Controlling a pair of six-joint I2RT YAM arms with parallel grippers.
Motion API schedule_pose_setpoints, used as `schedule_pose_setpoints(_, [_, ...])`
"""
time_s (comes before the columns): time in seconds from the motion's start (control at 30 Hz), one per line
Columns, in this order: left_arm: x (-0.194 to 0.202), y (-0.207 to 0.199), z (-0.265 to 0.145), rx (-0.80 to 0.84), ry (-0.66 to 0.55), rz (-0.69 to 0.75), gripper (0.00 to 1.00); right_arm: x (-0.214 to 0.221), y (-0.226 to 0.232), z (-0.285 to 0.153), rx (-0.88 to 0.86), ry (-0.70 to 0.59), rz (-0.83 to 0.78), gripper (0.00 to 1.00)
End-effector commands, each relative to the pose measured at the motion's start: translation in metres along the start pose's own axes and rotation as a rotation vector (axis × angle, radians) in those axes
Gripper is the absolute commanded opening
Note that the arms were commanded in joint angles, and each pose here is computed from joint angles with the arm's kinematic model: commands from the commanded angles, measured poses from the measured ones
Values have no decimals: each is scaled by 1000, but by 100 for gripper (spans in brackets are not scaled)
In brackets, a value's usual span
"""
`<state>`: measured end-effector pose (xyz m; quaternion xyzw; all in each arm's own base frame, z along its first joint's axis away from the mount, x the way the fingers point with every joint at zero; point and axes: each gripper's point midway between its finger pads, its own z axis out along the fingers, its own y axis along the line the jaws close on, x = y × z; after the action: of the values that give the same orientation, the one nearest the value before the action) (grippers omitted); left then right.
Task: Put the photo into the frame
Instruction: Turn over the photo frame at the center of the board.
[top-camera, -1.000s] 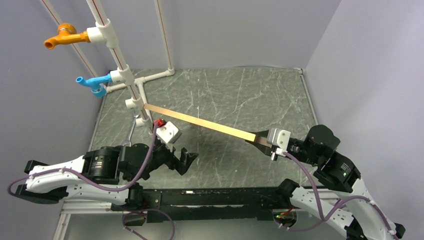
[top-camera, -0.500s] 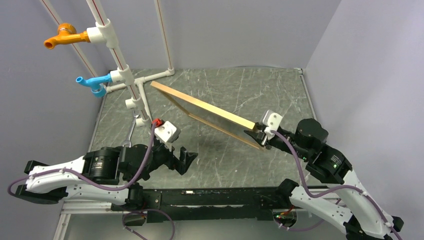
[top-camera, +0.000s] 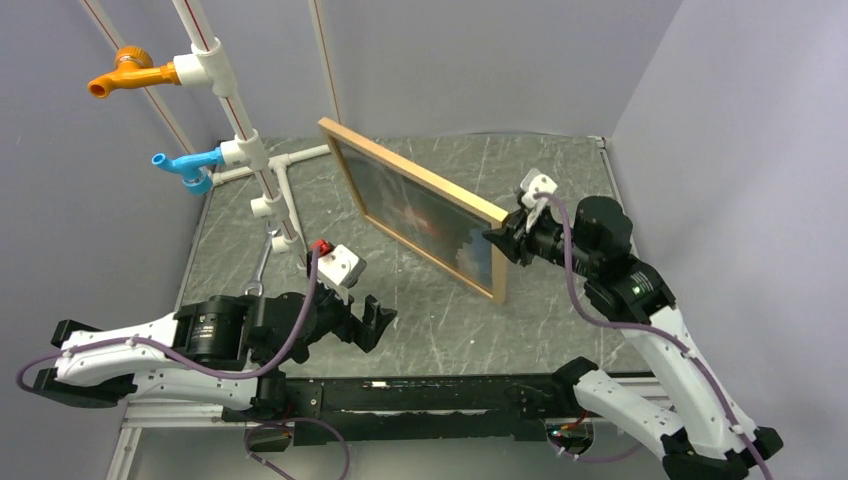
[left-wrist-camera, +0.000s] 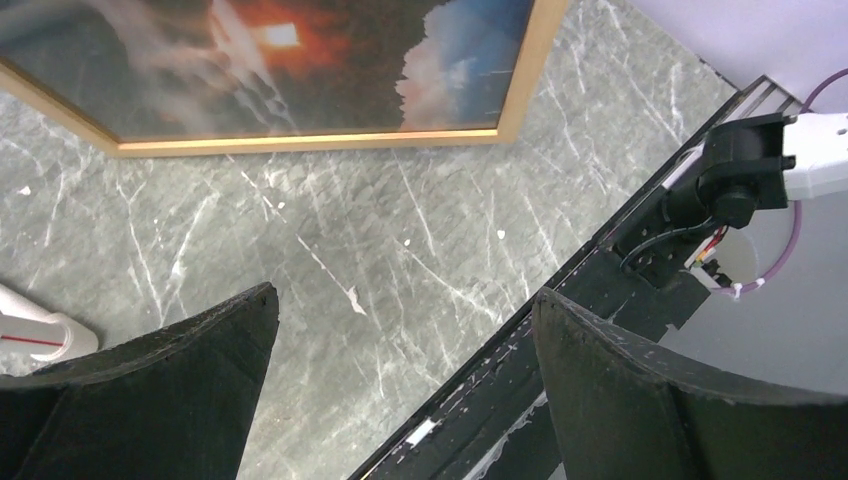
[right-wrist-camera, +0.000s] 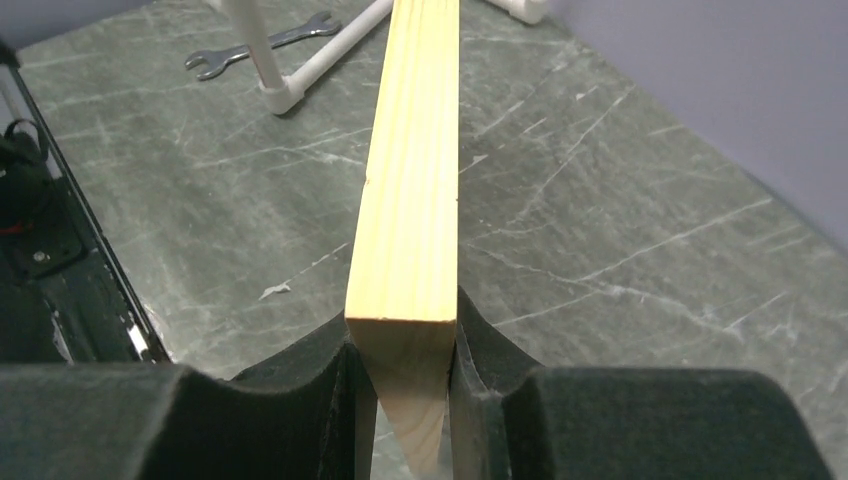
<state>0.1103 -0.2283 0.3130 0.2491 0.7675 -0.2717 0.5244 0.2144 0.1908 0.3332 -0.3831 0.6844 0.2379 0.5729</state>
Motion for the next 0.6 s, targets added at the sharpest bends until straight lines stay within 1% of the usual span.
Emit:
schedule_pose_setpoints(0.0, [-6,6,-5,-42,1,-63,99,-18,4,6,-120,-76,127,0])
schedule_pose_setpoints(0.1, [-4,7,-6,-55,11,-86,99,-9,7,11,-168,-71,188,0])
schedule_pose_setpoints(0.37, [3,4,2,-88,33,-120,99,27,-1,12,-187,-20,433,0])
schedule_pose_setpoints(0.57, [9,-5,19,-118,66,-108,99,59,-16,6,-126,27,604,0])
